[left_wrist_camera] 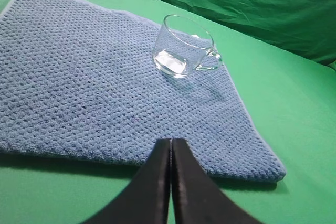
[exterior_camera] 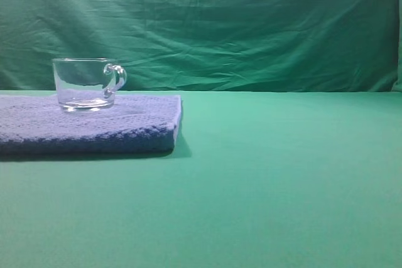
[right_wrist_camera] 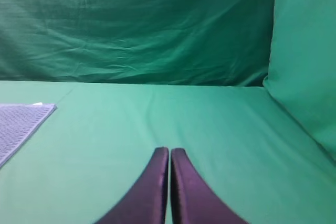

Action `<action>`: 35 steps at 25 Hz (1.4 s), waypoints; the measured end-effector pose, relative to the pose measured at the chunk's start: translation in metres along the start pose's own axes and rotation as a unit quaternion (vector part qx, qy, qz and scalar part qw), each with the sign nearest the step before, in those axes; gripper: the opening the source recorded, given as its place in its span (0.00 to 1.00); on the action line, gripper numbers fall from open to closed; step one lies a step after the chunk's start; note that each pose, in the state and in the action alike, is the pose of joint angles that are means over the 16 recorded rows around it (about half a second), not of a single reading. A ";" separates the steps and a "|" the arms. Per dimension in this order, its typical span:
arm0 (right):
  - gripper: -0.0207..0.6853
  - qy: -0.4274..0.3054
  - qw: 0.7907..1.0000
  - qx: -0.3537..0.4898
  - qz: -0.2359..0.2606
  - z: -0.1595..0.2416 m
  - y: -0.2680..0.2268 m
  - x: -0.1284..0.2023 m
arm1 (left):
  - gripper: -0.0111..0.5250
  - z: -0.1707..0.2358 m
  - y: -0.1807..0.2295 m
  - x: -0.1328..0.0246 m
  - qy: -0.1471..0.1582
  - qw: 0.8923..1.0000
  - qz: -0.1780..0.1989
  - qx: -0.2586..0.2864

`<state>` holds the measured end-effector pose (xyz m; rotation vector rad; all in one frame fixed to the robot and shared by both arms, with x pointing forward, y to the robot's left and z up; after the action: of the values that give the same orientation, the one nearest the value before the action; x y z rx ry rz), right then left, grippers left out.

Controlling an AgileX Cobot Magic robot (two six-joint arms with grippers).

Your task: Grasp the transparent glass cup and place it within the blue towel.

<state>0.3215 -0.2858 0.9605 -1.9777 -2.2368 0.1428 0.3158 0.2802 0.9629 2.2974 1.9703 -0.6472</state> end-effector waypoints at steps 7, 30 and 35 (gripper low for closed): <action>0.03 0.007 0.999 0.041 -0.001 0.017 0.002 0.000 | 0.02 0.000 0.000 0.000 0.000 1.000 0.000 0.000; 0.03 0.035 0.997 0.073 0.012 0.025 0.001 -0.003 | 0.02 0.000 0.000 0.000 0.000 1.000 0.000 0.000; 0.03 0.035 0.997 0.073 0.012 0.025 0.001 -0.003 | 0.02 0.000 0.000 0.000 0.000 1.000 0.000 0.000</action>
<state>0.3187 -0.2876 0.9355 -1.9045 -2.0965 0.2288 0.3158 0.2802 0.9629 2.2974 1.9703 -0.6472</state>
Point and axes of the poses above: a point on each arm's last joint axis where the gripper is mounted, y pointing out along that axis toward the gripper, x along the wrist's bending axis when the last joint is at zero, z = x × y, the point moved 3 cm from there along y, pointing out along that axis toward the gripper, and after that the axes turned 4 degrees about y, right-handed, at the moved point
